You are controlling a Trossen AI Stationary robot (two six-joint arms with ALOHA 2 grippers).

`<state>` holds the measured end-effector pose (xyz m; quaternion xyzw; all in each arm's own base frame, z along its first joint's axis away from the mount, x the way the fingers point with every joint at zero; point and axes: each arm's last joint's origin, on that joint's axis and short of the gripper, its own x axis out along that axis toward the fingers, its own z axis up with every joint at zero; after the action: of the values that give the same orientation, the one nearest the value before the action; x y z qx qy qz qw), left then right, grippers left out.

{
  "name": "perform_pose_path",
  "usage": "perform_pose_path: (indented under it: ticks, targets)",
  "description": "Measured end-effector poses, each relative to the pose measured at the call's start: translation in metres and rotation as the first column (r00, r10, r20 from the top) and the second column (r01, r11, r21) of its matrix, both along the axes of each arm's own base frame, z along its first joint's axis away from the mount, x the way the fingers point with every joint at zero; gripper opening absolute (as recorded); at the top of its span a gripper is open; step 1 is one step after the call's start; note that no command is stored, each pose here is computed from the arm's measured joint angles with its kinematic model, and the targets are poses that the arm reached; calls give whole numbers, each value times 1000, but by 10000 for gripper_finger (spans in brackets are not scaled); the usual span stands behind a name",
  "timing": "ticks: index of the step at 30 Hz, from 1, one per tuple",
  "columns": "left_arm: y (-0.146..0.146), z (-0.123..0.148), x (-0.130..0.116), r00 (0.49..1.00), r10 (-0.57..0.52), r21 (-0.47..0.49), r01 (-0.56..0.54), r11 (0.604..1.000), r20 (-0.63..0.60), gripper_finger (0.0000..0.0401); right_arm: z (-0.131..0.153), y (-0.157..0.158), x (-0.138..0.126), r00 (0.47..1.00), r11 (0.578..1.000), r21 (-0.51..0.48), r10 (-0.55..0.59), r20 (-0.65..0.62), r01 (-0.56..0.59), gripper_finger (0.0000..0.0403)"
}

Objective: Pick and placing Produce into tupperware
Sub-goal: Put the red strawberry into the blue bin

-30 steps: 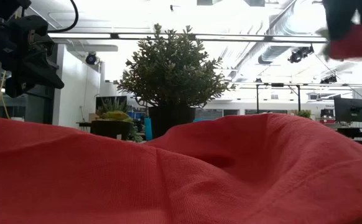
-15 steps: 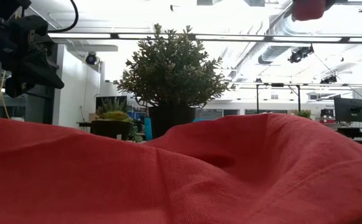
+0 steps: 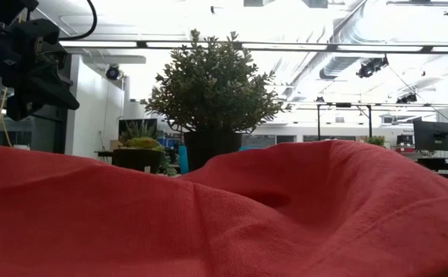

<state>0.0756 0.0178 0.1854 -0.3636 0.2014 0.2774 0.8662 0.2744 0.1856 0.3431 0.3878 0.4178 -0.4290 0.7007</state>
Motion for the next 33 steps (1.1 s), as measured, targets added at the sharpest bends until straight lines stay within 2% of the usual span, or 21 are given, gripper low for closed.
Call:
perform_pose_path:
  ticks: [14, 33]
  targets:
    - [0, 0, 0, 1000, 0, 0, 0, 1000, 0, 1, 45, -28, -28, 983, 997, -70, 57, 175, -46, 138]
    - [0, 0, 0, 1000, 0, 0, 0, 1000, 0, 1, 82, -84, -49, 964, 978, -159, 167, 209, -136, 138]
